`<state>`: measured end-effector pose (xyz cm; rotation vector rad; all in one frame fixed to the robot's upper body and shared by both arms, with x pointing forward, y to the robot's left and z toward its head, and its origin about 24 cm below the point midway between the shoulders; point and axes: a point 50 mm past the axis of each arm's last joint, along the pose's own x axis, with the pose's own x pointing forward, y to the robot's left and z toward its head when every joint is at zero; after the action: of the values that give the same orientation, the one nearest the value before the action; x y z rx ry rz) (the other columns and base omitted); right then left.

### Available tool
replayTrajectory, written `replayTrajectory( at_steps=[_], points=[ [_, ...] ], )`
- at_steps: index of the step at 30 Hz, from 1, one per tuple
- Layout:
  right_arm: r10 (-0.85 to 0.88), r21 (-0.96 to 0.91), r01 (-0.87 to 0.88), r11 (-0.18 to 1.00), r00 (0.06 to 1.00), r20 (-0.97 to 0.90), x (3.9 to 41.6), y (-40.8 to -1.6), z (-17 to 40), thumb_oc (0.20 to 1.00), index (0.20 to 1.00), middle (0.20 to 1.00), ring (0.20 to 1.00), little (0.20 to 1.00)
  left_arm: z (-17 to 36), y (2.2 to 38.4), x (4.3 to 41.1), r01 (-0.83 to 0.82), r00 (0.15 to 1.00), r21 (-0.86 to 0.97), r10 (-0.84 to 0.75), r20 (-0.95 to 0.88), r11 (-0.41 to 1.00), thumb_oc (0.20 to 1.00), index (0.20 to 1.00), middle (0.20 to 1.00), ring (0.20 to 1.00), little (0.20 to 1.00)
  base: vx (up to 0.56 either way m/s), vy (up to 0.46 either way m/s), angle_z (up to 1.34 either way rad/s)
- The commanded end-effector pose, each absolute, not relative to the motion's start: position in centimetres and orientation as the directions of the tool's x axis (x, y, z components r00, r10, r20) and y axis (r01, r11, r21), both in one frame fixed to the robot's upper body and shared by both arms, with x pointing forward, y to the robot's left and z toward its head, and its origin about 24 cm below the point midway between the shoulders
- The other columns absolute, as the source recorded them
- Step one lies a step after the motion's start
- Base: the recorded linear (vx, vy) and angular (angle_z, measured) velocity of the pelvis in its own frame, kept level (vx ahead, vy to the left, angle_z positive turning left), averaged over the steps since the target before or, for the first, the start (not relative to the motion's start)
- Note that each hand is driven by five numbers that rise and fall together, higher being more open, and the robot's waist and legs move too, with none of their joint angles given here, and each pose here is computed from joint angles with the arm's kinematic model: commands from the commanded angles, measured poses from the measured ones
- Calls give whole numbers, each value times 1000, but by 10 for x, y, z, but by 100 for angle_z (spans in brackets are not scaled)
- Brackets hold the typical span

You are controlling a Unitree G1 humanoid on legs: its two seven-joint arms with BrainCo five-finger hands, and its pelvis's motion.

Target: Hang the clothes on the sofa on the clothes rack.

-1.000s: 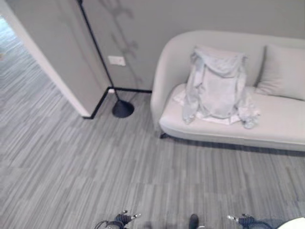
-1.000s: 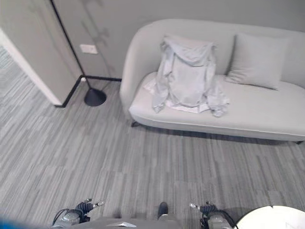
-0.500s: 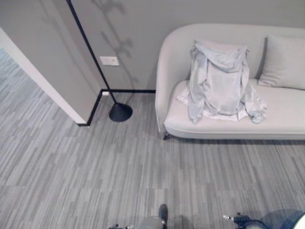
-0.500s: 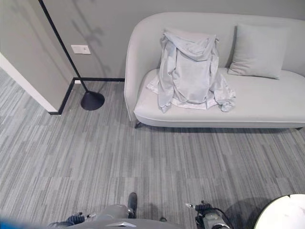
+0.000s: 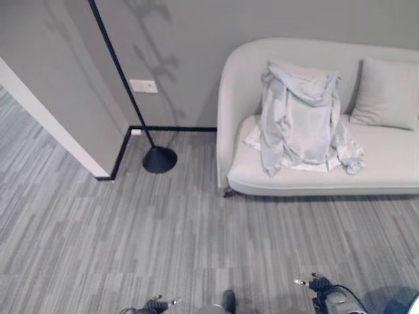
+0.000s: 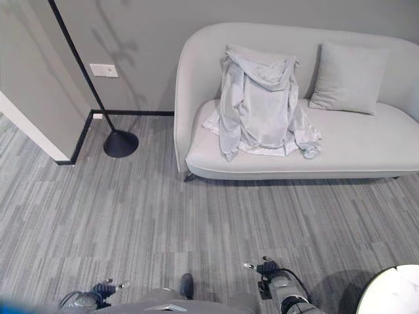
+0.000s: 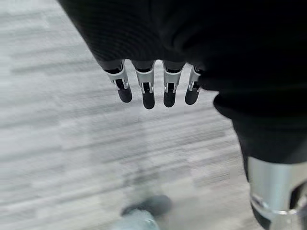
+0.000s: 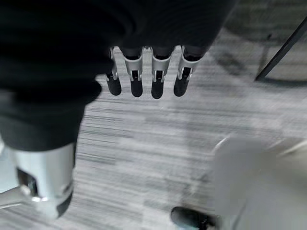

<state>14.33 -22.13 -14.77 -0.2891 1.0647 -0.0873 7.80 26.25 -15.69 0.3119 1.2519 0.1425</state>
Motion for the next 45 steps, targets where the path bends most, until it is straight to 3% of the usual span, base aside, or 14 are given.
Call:
replayTrajectory(
  at_steps=[1,10,15,22,30,38,45],
  points=[
    [-250,-329,-58,943,531,-810,159,-238,-137,1000,1000,1000,1000,1000,-152,264,99,-4,374,319,297,-879,948,1000,1000,1000,1000,1000,240,-314,7],
    [-283,-352,-30,936,531,-799,157,-244,-136,1000,1000,1000,1000,1000,-151,257,109,-14,404,321,299,-864,947,1000,1000,1000,1000,1000,325,-506,37],
    [-321,-383,-18,924,508,-799,148,-257,-136,1000,1000,1000,1000,1000,-155,248,104,-111,389,275,297,-872,955,1000,1000,1000,1000,1000,193,-415,42],
    [-383,-415,41,909,475,-792,138,-279,-133,1000,1000,1000,1000,1000,-156,237,112,-53,420,237,237,-876,970,1000,1000,1000,1000,1000,240,-421,1],
    [-356,-387,45,921,500,-789,144,-267,-134,1000,1000,1000,1000,1000,-156,237,109,-35,412,228,222,-884,973,1000,1000,1000,1000,1000,201,-115,-4],
    [-283,-351,-67,934,462,-841,129,-244,-147,1000,1000,1000,1000,1000,-161,250,76,-50,308,249,252,-918,967,1000,1000,1000,1000,1000,332,52,-44],
    [-250,-337,-84,938,513,-821,146,-235,-143,1000,1000,1000,1000,1000,-153,265,93,-55,358,292,292,-887,955,1000,1000,1000,1000,1000,182,132,-30]
  ],
)
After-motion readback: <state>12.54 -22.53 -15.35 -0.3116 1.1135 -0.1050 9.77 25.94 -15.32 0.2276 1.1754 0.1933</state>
